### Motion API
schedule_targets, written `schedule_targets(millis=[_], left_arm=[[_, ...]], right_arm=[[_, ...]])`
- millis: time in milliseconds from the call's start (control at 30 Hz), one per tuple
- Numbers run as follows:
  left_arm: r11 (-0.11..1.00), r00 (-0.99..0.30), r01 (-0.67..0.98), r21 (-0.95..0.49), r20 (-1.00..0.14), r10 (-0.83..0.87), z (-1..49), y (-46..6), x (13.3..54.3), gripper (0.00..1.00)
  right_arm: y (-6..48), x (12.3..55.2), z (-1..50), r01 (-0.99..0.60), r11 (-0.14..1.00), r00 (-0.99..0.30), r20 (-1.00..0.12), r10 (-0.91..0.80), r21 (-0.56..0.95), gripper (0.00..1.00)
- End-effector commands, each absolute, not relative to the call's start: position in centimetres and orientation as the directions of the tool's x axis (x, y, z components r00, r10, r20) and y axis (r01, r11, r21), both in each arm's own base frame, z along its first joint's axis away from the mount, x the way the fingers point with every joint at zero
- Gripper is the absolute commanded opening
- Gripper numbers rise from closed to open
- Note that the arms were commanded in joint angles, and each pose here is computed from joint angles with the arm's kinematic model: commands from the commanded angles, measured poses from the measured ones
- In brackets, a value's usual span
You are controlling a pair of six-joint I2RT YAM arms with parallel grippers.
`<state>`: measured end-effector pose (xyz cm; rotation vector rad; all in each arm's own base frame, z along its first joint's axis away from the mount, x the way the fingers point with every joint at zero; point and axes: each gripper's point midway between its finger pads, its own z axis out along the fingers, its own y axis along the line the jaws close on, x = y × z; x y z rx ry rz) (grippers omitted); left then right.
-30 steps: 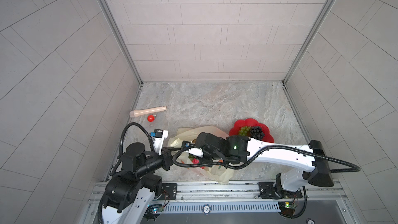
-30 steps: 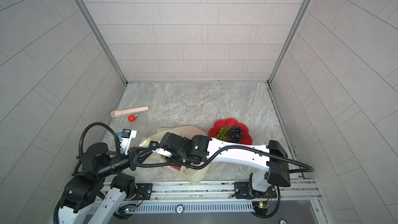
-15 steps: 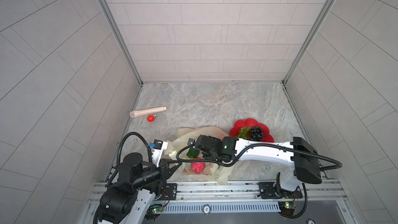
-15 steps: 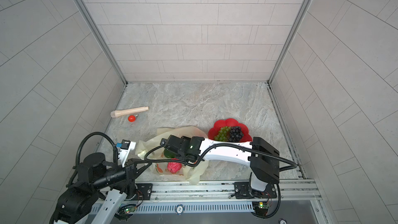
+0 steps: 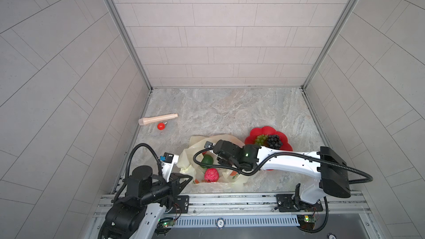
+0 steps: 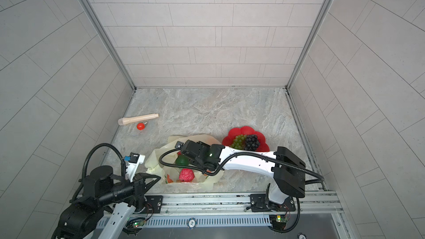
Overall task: Take fruits out of the plastic bag
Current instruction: Take out the fake fruit from the plastic bag.
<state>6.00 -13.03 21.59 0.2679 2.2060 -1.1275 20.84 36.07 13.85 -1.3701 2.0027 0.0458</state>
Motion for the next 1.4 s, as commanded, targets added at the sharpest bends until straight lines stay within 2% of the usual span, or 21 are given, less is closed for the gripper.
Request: schedule_targets(millis=[0,133,167,300,333,433,967,1067,1167,1367], left_arm=[[0.632,-0.747,0.462,-0.622,-0.657,-0.101,22.4,-12.7,6.2,0.02],[0.629,-0.740,0.477,-0.613,-0.667,-0.089,22.4,-12.7,6.1,0.02],[0.630,-0.741,0.476,-0.613,-0.666,-0.088,22.4,-12.7,6.1,0.02],[0.630,-0.745,0.473,-0.616,-0.661,-0.088,22.0,-12.7,6.1,0.02],[0.633,-0.744,0.473,-0.614,-0.662,-0.086,21.9,-12.7,6.1,0.02],[0.634,-0.742,0.476,-0.610,-0.666,-0.083,22.0,-12.7,6.0,0.02],[0.649,-0.726,0.481,-0.589,-0.683,-0.082,22.3,-12.3,5.8,0.02],[0.651,-0.725,0.481,-0.587,-0.684,-0.081,22.4,-12.3,5.9,0.02],[0.659,-0.723,0.476,-0.582,-0.686,-0.084,22.4,-12.2,6.0,0.02],[0.714,-0.706,0.442,-0.543,-0.702,-0.097,22.6,-11.2,6.8,0.02]], right_arm=[[39.2,18.5,14.1,-0.887,0.375,-0.141,-0.615,-0.776,-0.269,0.46],[41.3,17.9,13.0,-0.901,0.357,-0.134,-0.623,-0.770,-0.247,0.50],[41.7,18.0,12.6,-0.902,0.356,-0.135,-0.621,-0.772,-0.245,0.56],[43.0,18.5,11.2,-0.900,0.360,-0.143,-0.611,-0.779,-0.248,0.58],[43.3,18.6,11.0,-0.900,0.358,-0.141,-0.612,-0.778,-0.248,0.75],[44.0,18.8,10.4,-0.903,0.350,-0.132,-0.615,-0.778,-0.248,0.76],[43.4,22.2,5.9,-0.879,0.413,-0.220,-0.562,-0.797,-0.240,0.74],[43.7,22.4,5.6,-0.885,0.409,-0.225,-0.561,-0.796,-0.225,0.72],[43.7,22.5,5.7,-0.888,0.410,-0.233,-0.564,-0.792,-0.209,0.65],[43.6,21.9,8.3,-0.894,0.412,-0.232,-0.608,-0.760,-0.174,0.53]])
